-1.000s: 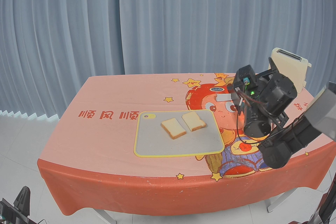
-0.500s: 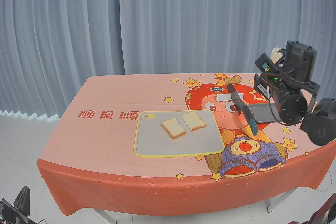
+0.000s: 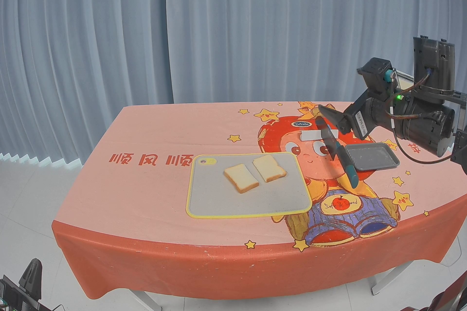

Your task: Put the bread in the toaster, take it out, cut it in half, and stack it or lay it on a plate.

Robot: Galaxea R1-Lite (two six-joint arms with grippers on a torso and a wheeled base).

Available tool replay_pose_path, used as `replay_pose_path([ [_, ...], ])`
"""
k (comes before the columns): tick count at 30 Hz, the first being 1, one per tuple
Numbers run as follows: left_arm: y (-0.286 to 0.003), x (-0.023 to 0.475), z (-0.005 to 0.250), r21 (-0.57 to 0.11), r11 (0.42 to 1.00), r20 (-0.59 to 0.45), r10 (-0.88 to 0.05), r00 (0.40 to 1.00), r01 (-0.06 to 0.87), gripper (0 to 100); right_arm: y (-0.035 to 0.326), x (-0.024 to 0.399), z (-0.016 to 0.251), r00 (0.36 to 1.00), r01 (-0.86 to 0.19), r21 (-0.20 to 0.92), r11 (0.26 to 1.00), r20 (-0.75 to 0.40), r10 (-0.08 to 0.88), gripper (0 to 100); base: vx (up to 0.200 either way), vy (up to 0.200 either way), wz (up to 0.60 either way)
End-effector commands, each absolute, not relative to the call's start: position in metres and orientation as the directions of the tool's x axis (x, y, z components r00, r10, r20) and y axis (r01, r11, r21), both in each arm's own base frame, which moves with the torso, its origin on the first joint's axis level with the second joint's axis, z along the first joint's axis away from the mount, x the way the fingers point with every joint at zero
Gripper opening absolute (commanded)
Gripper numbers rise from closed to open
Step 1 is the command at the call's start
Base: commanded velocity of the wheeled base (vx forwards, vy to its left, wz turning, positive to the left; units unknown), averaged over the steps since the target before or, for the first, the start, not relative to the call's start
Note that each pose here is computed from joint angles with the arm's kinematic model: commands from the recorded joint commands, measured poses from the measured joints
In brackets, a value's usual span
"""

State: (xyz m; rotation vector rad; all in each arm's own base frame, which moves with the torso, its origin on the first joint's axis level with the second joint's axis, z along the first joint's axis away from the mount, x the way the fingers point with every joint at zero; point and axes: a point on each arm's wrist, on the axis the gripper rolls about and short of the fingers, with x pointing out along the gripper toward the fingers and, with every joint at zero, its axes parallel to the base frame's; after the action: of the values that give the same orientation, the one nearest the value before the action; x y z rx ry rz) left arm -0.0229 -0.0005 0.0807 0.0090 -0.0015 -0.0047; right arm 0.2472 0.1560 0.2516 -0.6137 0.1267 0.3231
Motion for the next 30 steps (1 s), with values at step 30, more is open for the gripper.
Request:
replay_pose_path([
  [30,-0.001,-0.023,0.076,0.009,1.000,0.002,-0.005,1.000,0.005,0,0.135,0.234,0.163,0.766,-0.561,0.598,0.572,0.114,0.632,100,0.000,0.000,0.00],
])
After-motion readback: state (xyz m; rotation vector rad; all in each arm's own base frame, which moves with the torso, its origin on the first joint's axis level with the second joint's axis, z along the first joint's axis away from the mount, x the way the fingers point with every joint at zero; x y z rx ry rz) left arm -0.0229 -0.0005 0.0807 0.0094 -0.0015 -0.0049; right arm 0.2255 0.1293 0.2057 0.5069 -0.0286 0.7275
